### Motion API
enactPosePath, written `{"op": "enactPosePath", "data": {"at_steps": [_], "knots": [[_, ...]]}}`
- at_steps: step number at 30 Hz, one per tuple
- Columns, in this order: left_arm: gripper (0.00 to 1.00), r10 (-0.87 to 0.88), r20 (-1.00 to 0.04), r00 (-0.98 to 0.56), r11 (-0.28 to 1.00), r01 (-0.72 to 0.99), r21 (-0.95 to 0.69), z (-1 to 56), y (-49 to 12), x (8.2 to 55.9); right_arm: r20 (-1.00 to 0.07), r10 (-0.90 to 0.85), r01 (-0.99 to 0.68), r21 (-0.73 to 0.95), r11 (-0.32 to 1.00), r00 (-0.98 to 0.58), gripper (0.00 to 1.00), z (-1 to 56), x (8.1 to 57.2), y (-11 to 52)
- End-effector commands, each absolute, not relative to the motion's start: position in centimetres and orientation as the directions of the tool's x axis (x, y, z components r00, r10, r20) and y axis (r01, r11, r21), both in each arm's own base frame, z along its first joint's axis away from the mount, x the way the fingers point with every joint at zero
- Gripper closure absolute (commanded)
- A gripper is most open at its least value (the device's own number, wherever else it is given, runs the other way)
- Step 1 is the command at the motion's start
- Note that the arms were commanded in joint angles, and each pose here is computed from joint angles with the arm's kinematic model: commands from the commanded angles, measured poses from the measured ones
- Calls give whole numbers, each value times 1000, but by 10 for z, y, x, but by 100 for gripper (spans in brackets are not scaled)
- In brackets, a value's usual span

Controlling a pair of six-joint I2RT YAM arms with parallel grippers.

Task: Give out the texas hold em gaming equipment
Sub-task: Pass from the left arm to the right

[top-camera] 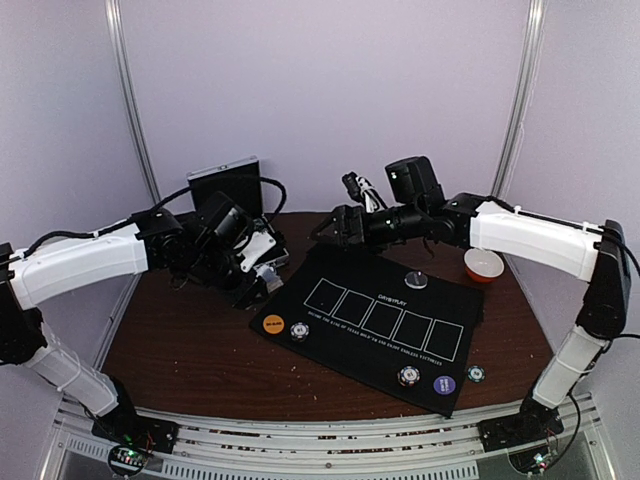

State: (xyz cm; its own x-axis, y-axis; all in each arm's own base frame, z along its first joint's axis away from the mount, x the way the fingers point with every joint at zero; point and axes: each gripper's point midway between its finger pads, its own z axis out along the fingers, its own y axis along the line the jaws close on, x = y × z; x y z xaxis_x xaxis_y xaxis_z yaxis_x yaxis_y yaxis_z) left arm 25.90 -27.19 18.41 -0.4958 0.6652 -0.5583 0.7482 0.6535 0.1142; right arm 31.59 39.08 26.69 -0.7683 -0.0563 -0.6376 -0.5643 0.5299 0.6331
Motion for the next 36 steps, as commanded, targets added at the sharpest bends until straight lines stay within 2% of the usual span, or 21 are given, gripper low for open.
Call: {"op": "enactPosePath", "data": {"at_steps": [1, 9, 13, 24, 31, 34, 36], "knots": [[52, 741, -554, -380, 542, 825, 160, 195, -284, 255, -543, -73, -529, 767, 364, -837, 6, 252, 302, 427], [53, 756, -567, -325, 487, 860, 156, 200, -291, 250, -437, -86, -445, 861, 248, -895, 11, 226, 300, 454], [53, 766, -563, -309, 471, 866, 166, 199, -292, 251, -413, -157, -437, 883, 173, -897, 12, 220, 284, 475], [53, 779, -563, -276, 446, 875, 189, 200, -292, 252, -369, -226, -405, 904, 138, -901, 23, 201, 272, 498], [56, 794, -556, -247, 429, 875, 224, 199, -291, 256, -322, -267, -356, 930, 90, -908, 38, 197, 260, 513], [56, 797, -556, -237, 427, 872, 240, 200, -290, 257, -317, -273, -350, 933, 82, -908, 52, 198, 258, 513], [56, 800, -553, -233, 423, 872, 245, 199, -289, 257, -320, -278, -352, 933, 75, -906, 65, 200, 257, 512]]}}
